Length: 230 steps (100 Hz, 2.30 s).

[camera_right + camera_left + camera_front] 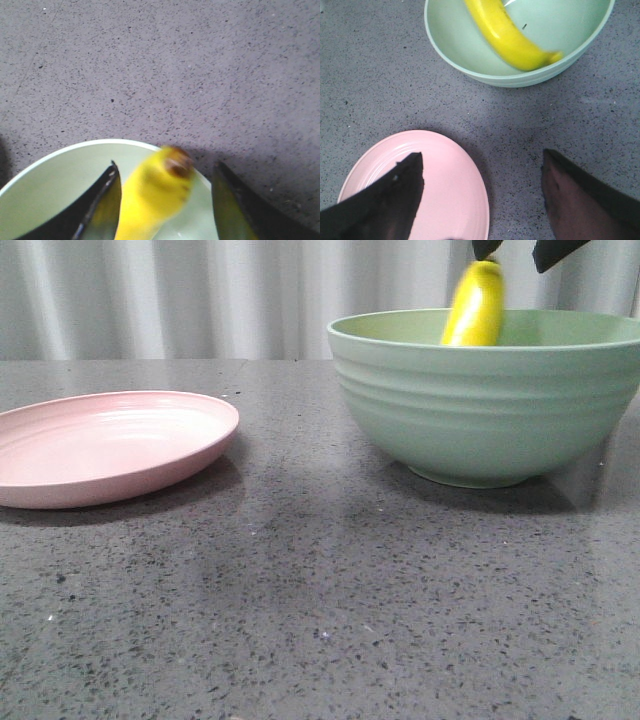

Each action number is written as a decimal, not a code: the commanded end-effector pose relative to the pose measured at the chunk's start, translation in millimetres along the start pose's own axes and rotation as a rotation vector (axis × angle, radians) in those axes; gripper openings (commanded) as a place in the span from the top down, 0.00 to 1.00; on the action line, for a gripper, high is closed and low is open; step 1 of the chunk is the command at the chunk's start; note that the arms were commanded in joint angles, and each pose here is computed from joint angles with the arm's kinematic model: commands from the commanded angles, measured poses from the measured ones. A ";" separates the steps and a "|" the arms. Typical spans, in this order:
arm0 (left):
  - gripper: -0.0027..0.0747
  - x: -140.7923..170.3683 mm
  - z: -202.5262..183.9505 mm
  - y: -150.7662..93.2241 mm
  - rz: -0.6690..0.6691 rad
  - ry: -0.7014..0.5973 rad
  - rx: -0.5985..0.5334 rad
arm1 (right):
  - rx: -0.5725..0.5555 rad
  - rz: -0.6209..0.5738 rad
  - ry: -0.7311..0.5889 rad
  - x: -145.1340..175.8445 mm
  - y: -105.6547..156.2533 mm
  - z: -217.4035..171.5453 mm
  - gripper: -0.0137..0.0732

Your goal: Transfer banana from pink plate to green bowl

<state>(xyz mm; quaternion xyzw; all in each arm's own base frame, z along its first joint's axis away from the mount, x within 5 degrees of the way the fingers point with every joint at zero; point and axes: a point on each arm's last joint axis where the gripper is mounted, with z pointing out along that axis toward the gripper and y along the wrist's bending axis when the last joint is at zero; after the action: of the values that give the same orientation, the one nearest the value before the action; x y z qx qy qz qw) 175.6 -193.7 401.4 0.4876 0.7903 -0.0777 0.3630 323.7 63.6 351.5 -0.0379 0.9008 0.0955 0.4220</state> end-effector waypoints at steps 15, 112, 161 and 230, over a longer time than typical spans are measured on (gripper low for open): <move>0.78 -9.2 -21.9 6.6 -0.112 -0.110 -0.063 | 0.043 -0.092 -0.185 -21.7 0.1 -54.8 0.56; 0.99 166.9 -101.9 -34.5 -0.308 -0.727 -0.166 | 0.016 -0.114 -0.668 130.5 -8.6 -199.6 0.92; 0.99 244.7 -61.6 -64.1 -0.368 -0.822 -0.092 | 0.007 -0.126 -0.865 209.3 -18.6 -199.6 0.92; 0.99 258.8 -31.6 -70.3 -0.369 -0.720 -0.078 | 0.008 -0.126 -0.854 210.5 -18.9 -197.2 0.92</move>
<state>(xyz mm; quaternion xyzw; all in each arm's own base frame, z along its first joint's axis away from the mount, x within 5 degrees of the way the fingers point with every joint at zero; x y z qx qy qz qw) 35.0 -28.1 227.2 0.2731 0.7162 -0.2518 0.5908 45.2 8.4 294.7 -0.0484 0.6805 0.0787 0.7269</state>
